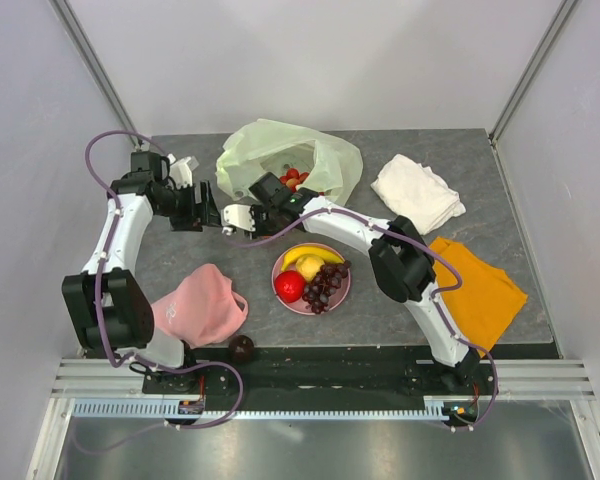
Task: Take the fake fruits out of the plastic bag
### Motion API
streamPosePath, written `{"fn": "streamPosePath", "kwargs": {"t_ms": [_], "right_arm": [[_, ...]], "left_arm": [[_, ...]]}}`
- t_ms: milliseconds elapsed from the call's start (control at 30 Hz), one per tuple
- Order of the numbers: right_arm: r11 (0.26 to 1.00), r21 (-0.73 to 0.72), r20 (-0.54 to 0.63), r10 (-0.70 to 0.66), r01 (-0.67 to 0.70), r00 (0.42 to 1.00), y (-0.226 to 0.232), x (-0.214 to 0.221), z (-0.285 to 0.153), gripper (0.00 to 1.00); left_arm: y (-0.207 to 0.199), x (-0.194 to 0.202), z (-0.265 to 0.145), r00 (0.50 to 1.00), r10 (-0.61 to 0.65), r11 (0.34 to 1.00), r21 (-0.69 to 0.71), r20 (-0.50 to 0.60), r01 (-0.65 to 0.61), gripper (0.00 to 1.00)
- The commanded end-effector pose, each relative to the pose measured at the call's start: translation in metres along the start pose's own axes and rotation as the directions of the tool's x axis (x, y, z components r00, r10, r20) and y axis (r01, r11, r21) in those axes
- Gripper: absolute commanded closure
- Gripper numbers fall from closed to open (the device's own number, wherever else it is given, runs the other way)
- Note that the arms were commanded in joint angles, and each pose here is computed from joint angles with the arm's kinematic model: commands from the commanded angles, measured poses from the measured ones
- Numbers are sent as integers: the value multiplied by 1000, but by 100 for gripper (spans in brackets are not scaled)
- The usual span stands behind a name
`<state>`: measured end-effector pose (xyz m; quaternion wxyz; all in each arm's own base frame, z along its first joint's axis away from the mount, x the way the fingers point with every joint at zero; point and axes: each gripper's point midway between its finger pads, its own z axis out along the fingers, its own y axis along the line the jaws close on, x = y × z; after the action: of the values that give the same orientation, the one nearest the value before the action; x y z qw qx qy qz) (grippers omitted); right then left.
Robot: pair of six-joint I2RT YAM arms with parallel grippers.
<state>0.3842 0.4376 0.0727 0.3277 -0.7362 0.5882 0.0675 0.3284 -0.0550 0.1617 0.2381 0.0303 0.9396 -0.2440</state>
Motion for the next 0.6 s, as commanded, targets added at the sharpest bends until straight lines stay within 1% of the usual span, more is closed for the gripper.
{"fn": "streamPosePath", "kwargs": {"t_ms": [0, 67, 100, 167, 200, 233, 267, 300, 333, 367, 433, 467, 500, 533, 567], "right_arm": [[1000, -10, -64, -29, 29, 998, 5, 13, 11, 85], [1000, 6, -42, -14, 14, 999, 0, 4, 5, 89], [1000, 21, -12, -4, 4, 1000, -6, -7, -6, 92], [1000, 5, 70, 28, -29, 997, -9, -32, -24, 92], [999, 22, 139, 34, -37, 990, -21, -55, -50, 93], [995, -58, 207, 89, -78, 974, -11, -69, -64, 93], [992, -82, 250, 115, -98, 961, -12, -80, -78, 93], [990, -86, 301, 130, -109, 945, -16, -95, -102, 93], [982, -146, 346, 166, -122, 923, -8, -106, -115, 93], [974, -171, 361, 203, -149, 910, -5, -111, -125, 93], [965, -204, 366, 229, -162, 902, 5, -112, -140, 92], [966, -191, 361, 236, -176, 902, 5, -110, -147, 89], [961, -203, 326, 249, -190, 912, 13, -100, -139, 82], [961, -189, 310, 252, -200, 917, 13, -94, -137, 80], [958, -154, 273, 276, -241, 922, 9, -84, -134, 75]], "left_arm": [[-13, -7, 3, 1000, -19, 998, 62, 7, 19, 18], [-15, -10, 3, 1000, -17, 997, 73, 8, 17, 18], [-14, -11, 4, 1000, -18, 997, 75, 7, 17, 18], [-16, -13, 5, 1000, -25, 996, 88, 7, 25, 18], [-17, -14, 5, 998, -57, 994, 97, 4, 56, 16], [-19, -15, 5, 998, -68, 991, 111, 1, 67, 14], [-24, -13, 5, 996, -84, 986, 143, -8, 84, 12], [-28, -13, 6, 994, -104, 979, 172, -17, 106, 8], [-32, -11, 9, 992, -122, 970, 208, -38, 127, 5], [-42, -10, 8, 989, -138, 950, 275, -59, 149, 4], [-48, -5, 12, 980, -173, 925, 326, -96, 195, 4], [-52, -5, 14, 979, -178, 912, 356, -100, 202, 4], [-53, -1, 16, 973, -199, 902, 365, -119, 229, 4], [-52, 1, 19, 968, -212, 895, 371, -132, 246, 4], [-52, 3, 22, 965, -221, 890, 375, -141, 258, 4]]}}
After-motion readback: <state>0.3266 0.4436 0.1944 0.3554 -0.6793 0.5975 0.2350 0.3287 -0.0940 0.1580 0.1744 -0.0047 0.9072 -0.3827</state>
